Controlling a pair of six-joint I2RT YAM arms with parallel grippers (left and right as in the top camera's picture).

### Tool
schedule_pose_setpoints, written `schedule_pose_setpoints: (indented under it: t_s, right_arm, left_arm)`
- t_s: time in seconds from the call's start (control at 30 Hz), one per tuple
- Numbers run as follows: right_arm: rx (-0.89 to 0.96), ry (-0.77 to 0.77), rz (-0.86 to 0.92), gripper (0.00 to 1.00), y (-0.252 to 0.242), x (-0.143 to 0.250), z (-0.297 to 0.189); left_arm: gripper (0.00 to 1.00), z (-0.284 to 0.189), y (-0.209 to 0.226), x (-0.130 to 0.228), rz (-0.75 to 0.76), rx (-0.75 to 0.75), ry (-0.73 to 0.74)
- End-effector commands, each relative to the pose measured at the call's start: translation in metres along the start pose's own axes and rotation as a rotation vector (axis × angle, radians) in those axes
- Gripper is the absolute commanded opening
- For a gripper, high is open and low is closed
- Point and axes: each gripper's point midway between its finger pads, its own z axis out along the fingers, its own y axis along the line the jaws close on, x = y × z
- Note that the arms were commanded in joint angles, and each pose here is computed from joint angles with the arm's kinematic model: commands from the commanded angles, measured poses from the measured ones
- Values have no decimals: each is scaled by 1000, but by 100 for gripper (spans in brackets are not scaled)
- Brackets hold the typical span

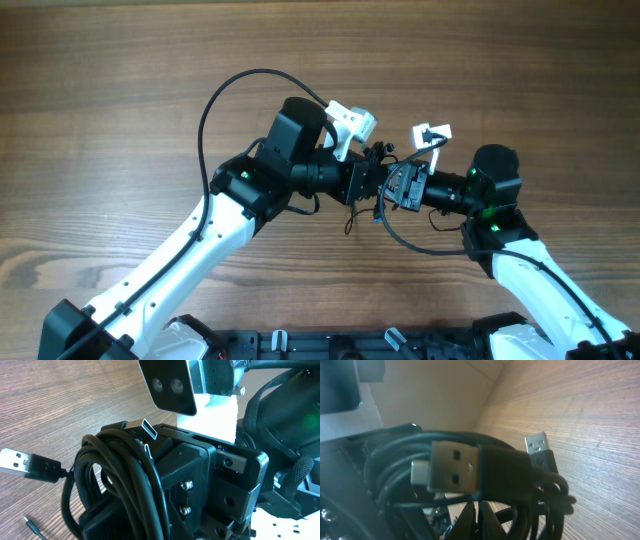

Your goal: Untangle cables

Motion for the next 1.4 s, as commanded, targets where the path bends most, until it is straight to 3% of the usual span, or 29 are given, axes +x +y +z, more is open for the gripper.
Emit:
schedule_pose_setpoints:
  t_s: [0.0, 0.2, 0.4, 0.53, 0.8, 0.93, 1.07, 1.17, 1.23, 1.27, 1.37]
  right_arm:
    - [-37, 29, -21, 13, 11, 6, 6]
    - [47, -73, -12, 45, -8, -17, -5]
    - [6, -111, 17, 70, -19, -38, -59]
    - [-33, -101, 30, 95, -18, -38, -80]
    - [-51, -28, 141, 100, -19, -17, -68]
    - [-21, -7, 143, 100, -22, -8, -52]
    - [65, -16, 217, 100, -36, -2, -40]
    - [84, -7, 261, 100, -38, 3, -35]
    - [96, -15, 262, 100, -40, 2, -35]
    - [104, -23, 261, 100, -42, 1, -35]
    - [108, -46, 227, 100, -42, -5, -36]
  left_arm:
    - [4, 1, -16, 0, 55, 53, 2]
    - [4, -4, -13, -4, -13, 64, -3]
    - [4, -36, 36, -34, -362, -10, -118]
    - [4, -57, 65, -48, -608, -49, -203]
    - [4, -67, 96, -50, -1430, -68, -349]
    - [4, -66, 97, -45, -1482, -79, -340]
    - [4, -65, 105, -24, -1635, -146, -321]
    - [4, -67, 111, -18, -1619, -192, -329]
    - [4, -67, 110, -20, -1506, -200, -317]
    - [4, -67, 110, -23, -1418, -200, -312]
    - [4, -64, 94, -32, -896, -162, -222]
